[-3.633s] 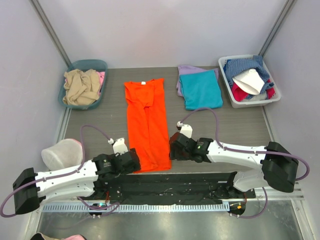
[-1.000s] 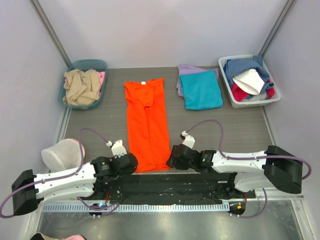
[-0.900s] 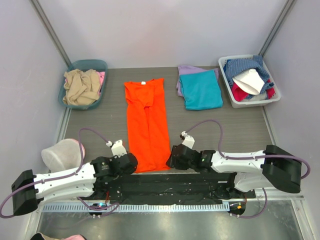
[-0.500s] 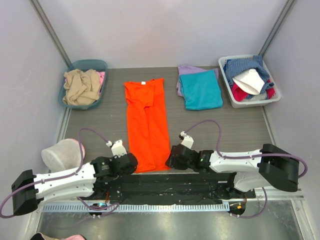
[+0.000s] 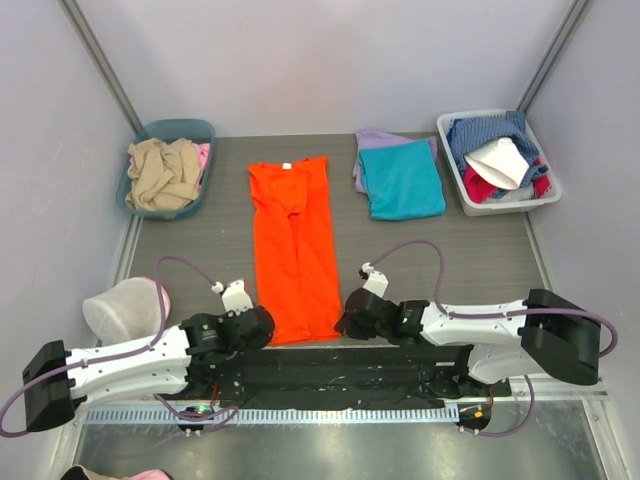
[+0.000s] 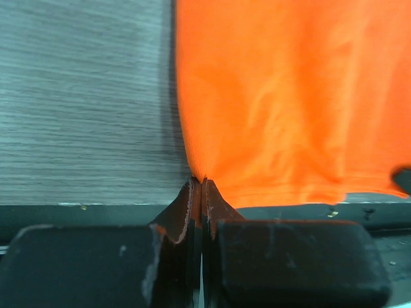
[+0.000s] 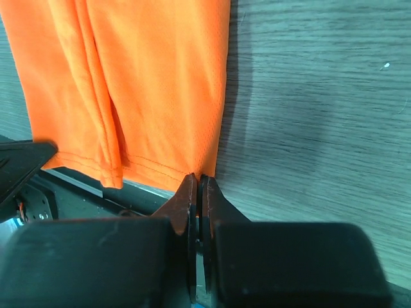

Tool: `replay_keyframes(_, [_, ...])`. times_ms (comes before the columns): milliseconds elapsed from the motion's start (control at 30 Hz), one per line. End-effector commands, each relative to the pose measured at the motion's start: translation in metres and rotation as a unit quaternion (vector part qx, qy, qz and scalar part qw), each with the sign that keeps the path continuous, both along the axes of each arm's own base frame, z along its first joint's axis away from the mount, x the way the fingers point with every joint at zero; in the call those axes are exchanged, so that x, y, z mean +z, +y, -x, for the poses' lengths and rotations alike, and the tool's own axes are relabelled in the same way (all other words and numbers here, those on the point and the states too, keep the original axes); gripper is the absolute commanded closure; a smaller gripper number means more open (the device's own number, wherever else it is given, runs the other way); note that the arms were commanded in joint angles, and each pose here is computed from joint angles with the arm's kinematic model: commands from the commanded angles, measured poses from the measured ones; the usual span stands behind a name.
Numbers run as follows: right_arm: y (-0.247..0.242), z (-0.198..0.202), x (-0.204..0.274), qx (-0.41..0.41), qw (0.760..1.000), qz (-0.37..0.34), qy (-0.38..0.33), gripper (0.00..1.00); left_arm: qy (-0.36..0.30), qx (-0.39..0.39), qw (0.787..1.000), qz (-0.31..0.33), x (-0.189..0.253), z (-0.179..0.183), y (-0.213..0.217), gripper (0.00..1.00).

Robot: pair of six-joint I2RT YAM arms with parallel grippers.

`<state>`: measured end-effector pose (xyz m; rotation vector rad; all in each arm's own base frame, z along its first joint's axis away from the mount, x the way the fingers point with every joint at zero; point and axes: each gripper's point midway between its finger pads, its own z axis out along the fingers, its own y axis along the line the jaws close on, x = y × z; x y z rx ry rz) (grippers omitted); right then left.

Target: Fold and stack the t-shirts

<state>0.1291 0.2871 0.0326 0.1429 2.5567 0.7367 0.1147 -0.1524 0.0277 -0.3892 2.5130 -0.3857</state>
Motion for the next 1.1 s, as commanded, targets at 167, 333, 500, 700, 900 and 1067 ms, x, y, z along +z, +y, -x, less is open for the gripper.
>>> replay_keyframes(167, [0.025, -0.031, 0.047, -0.009, 0.998, -0.014, -0.067, 0.99, -0.107, 0.003, 0.993, 0.048, 0.074, -0.036, -0.025, 1.0])
replay_keyframes(333, [0.037, -0.06, 0.062, -0.019, 0.995, -0.005, -0.096, 0.99, -0.161, 0.014, 0.987, 0.0, 0.098, -0.067, -0.022, 1.0])
replay_keyframes(500, [0.042, -0.095, 0.073, -0.038, 0.993, 0.003, -0.115, 0.99, -0.186, 0.026, 0.982, -0.026, 0.111, -0.094, -0.024, 1.0])
replay_keyframes(700, [0.032, -0.145, 0.078, -0.068, 0.99, -0.01, -0.125, 0.99, -0.193, 0.019, 0.98, -0.055, 0.1, -0.134, -0.03, 1.0])
replay_keyframes(900, [0.035, -0.189, 0.083, -0.054, 0.989, -0.014, -0.135, 0.99, -0.196, 0.024, 0.978, -0.073, 0.095, -0.18, -0.024, 1.0])
replay_keyframes(1067, [0.045, -0.221, 0.075, -0.042, 0.99, -0.033, -0.13, 0.99, -0.185, 0.02, 0.979, -0.086, 0.085, -0.199, -0.018, 1.0])
